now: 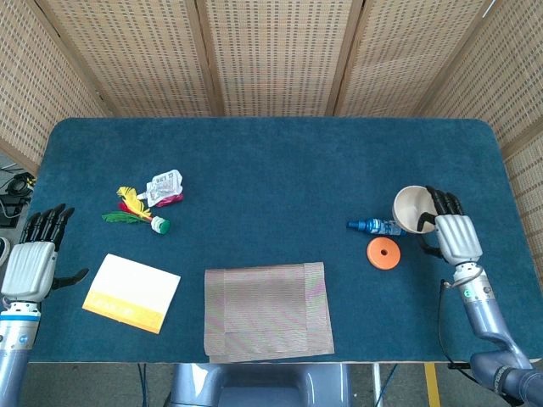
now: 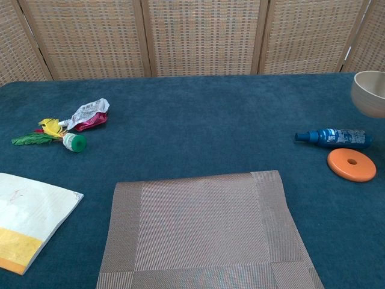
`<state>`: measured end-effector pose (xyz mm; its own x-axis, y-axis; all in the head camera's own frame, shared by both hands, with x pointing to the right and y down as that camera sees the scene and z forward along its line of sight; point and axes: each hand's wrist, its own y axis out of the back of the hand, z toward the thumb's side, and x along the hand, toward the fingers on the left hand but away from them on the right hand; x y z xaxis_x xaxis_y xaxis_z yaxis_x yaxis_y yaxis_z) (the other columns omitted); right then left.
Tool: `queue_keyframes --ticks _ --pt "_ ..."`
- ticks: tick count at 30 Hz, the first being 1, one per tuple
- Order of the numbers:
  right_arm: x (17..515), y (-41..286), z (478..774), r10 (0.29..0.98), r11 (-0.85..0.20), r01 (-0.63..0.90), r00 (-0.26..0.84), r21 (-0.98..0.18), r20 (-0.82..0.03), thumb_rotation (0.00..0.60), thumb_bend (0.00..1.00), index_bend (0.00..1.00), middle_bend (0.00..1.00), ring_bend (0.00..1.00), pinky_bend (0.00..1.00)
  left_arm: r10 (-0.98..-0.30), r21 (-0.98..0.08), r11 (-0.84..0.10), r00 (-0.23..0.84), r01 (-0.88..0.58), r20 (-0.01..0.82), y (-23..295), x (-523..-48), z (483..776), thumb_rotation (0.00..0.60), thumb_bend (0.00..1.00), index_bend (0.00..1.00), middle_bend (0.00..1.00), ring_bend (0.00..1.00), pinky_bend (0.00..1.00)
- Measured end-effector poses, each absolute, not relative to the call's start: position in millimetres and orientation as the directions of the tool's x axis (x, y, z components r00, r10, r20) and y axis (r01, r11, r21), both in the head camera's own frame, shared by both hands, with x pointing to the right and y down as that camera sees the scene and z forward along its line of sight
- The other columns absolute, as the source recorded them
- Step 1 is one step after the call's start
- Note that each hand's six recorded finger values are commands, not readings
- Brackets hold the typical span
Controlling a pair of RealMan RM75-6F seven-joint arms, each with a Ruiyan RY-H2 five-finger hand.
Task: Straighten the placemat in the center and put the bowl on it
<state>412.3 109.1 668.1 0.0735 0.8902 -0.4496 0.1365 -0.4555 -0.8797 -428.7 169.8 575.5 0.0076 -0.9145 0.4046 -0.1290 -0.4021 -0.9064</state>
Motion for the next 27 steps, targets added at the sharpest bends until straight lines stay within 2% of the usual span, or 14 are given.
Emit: queue_keyframes --ticks 10,12,14,16,17,19,22,27 --pt "459.1 95.7 705.1 0.819 -0.546 0.093 -0.148 -0.833 -0.554 0.600 0.64 0.76 0.03 0.00 0.00 -0.912 -0.904 -0.407 0.008 -0.130 0.409 170.2 -428.7 575.6 0.600 0.00 0.00 0.00 0.00 0.00" --pt "462.3 95.7 710.3 0.806 -0.560 0.097 -0.166 -0.823 -0.568 0.600 0.56 0.67 0.01 0.00 0.00 -0.911 -0.903 -0.409 0.007 -0.130 0.411 170.0 -428.9 576.1 0.600 0.00 0.00 0.00 0.00 0.00" --pt "462.1 97.8 712.9 0.794 -0.577 0.103 -0.162 -0.810 -0.586 0.600 0.24 0.37 0.00 0.00 0.00 -0.910 -0.902 -0.413 0.008 -0.127 0.416 170.0 -428.8 577.1 0.600 0.00 0.00 0.00 0.00 0.00" --pt "459.9 98.8 712.1 0.790 -0.582 0.121 -0.150 -0.804 -0.594 0.600 0.04 0.14 0.00 0.00 0.00 -0.908 -0.901 -0.418 0.012 -0.118 0.419 170.2 -428.4 577.7 0.600 0.00 0.00 0.00 0.00 0.00" --pt "458.1 99.7 710.7 0.789 -0.583 0.137 -0.139 -0.801 -0.598 0.600 0.00 0.06 0.00 0.00 0.00 -0.908 -0.901 -0.418 0.015 -0.115 0.419 170.1 -428.0 577.8 0.600 0.00 0.00 0.00 0.00 0.00" --pt "454.8 101.4 707.2 0.791 -0.582 0.153 -0.120 -0.799 -0.600 0.600 0.00 0.00 0.00 0.00 0.00 -0.908 -0.901 -0.418 0.023 -0.111 0.419 170.2 -426.8 577.9 0.600 0.00 0.00 0.00 0.00 0.00" --pt "451.4 102.7 696.6 0.813 -0.558 0.152 -0.095 -0.816 -0.574 0.600 0.00 0.00 0.00 0.00 0.00 -0.908 -0.901 -0.418 0.036 -0.112 0.417 170.7 -424.2 577.9 0.600 0.00 0.00 0.00 0.00 0.00" --pt "440.8 107.1 668.2 0.873 -0.473 0.171 -0.043 -0.864 -0.486 0.600 0.00 0.00 0.00 0.00 0.00 -0.906 -0.900 -0.423 0.071 -0.108 0.417 170.6 -416.9 579.3 0.600 0.00 0.00 0.00 0.00 0.00"
